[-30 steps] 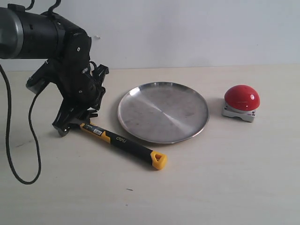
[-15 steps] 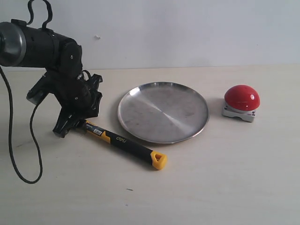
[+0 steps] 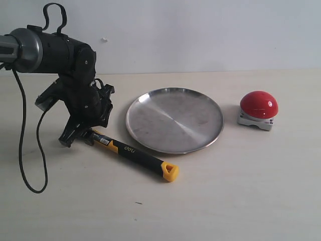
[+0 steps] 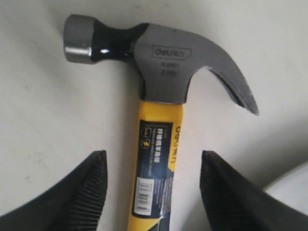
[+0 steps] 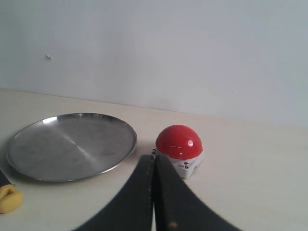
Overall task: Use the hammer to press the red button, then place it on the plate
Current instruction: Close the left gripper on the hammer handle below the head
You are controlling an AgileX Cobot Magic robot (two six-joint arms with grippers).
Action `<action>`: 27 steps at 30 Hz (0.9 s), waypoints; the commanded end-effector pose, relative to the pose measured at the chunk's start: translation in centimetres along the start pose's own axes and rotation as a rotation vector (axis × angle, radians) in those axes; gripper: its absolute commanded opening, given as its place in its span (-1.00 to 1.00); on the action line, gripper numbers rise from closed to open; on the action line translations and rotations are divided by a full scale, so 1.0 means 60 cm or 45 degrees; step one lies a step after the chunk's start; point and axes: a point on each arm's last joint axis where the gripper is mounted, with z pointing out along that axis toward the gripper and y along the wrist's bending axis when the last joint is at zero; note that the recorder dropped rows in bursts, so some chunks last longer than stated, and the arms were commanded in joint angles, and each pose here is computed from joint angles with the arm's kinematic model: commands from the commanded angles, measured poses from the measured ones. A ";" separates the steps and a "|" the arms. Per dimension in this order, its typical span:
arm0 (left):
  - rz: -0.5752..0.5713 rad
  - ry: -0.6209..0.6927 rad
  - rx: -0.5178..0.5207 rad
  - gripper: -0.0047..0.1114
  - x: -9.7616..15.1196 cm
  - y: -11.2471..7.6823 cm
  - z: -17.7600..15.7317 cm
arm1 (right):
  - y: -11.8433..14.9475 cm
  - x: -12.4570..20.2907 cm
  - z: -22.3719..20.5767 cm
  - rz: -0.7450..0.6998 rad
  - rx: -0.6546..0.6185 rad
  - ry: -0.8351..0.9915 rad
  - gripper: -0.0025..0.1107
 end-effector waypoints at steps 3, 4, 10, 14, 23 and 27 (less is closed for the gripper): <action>-0.024 0.004 0.020 0.05 -0.001 -0.004 -0.005 | -0.001 0.000 0.000 -0.002 0.008 -0.017 -0.96; -0.027 0.004 0.020 0.05 -0.001 -0.004 -0.005 | -0.001 0.000 0.000 -0.002 0.008 -0.017 -0.96; -0.031 0.005 -0.012 0.05 0.001 -0.002 0.016 | -0.001 0.000 0.000 -0.002 0.008 -0.017 -0.96; -0.019 0.001 -0.022 0.05 0.001 -0.009 0.033 | -0.001 0.000 0.000 -0.004 0.009 -0.017 -0.96; -0.011 0.000 -0.050 0.05 0.002 -0.013 0.047 | -0.001 0.000 0.000 -0.004 0.009 -0.017 -0.96; -0.012 0.000 -0.051 0.02 0.001 -0.013 0.047 | -0.001 0.000 0.000 -0.004 0.009 -0.017 -0.96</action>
